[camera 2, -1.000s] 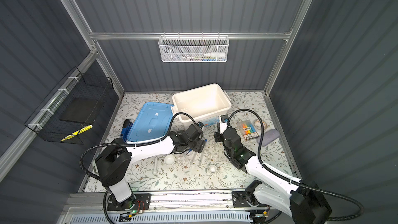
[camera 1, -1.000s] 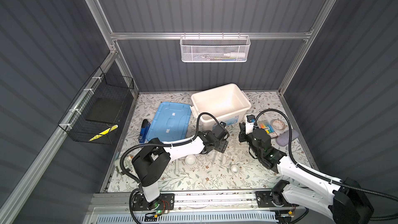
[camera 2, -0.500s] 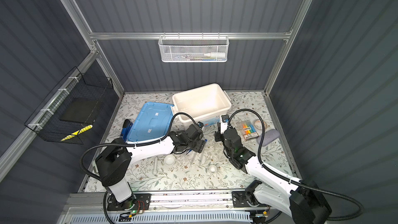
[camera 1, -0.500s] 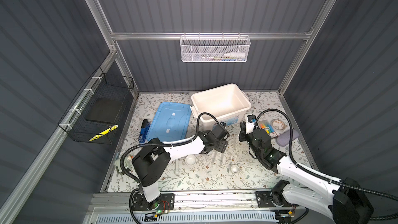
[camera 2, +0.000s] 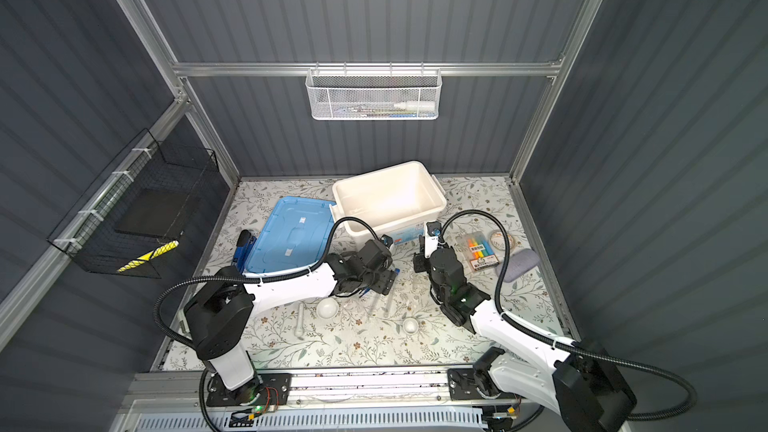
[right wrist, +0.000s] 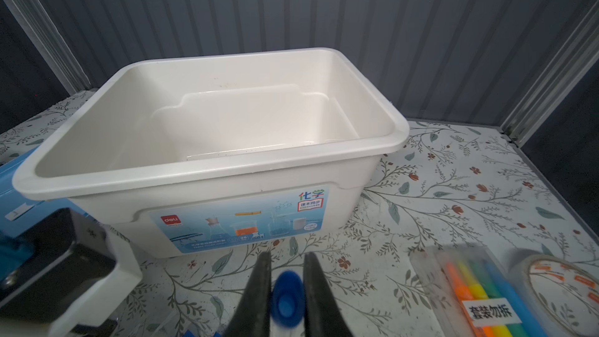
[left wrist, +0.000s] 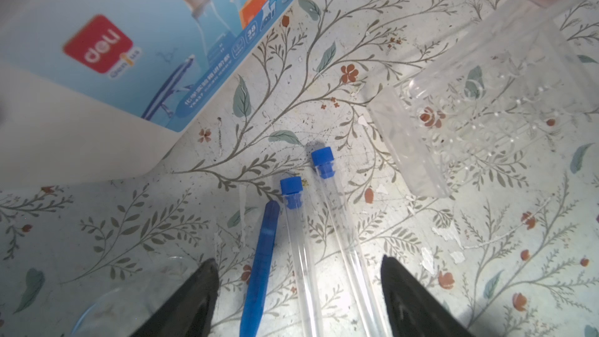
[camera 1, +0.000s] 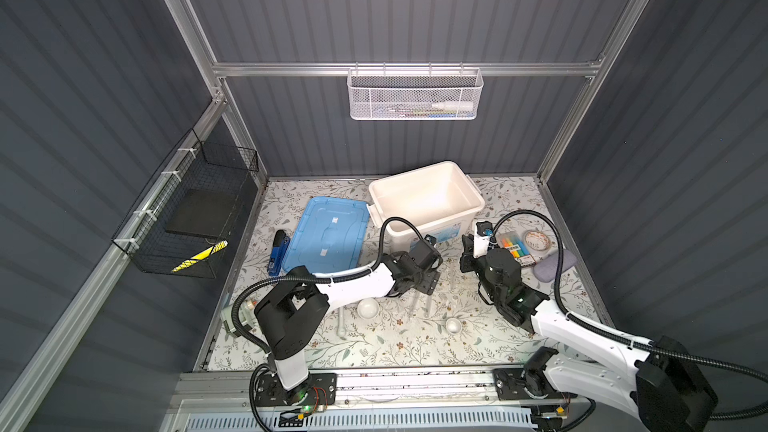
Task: Organize the chemistry lab equipment
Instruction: 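Hold the test tube upright in the right gripper near the white bin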
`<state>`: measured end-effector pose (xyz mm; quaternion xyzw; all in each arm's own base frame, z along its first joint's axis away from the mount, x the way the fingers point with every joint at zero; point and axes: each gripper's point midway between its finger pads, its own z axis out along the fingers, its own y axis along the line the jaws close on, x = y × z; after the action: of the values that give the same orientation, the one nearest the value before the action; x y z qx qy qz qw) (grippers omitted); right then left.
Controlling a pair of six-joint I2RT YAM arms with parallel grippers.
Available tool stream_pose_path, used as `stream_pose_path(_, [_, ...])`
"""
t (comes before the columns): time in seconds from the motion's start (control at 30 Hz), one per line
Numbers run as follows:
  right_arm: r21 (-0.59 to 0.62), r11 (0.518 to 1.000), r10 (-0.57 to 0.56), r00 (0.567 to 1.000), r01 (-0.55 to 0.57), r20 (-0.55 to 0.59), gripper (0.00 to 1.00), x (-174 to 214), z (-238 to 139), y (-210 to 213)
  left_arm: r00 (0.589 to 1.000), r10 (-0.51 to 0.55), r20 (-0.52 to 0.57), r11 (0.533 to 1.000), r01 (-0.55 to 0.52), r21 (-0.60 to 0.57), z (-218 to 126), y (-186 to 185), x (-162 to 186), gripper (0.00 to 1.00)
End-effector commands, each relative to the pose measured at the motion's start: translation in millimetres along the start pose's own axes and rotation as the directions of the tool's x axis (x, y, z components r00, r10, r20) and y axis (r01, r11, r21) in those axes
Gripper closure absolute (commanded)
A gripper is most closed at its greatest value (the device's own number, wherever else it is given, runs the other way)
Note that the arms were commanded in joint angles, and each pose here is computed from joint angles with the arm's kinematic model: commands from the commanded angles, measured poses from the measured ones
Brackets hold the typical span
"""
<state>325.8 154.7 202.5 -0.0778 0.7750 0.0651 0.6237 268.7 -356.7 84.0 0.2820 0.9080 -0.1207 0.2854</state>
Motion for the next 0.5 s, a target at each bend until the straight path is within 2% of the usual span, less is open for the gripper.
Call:
stream_pose_path(0.0, [0.018, 1.000, 0.000, 1.000, 0.000, 0.013, 0.89, -1, 1, -2, 1.000, 0.008, -0.027, 1.000, -0.008, -0.001, 4, -2, 8, 0.20])
stream_pose_path(0.47, [-0.006, 0.999, -0.034, 0.999, 0.034, -0.026, 0.85, 18, -8, -3, 1.000, 0.005, -0.031, 1.000, -0.005, -0.005, 3, 0, 12, 0.20])
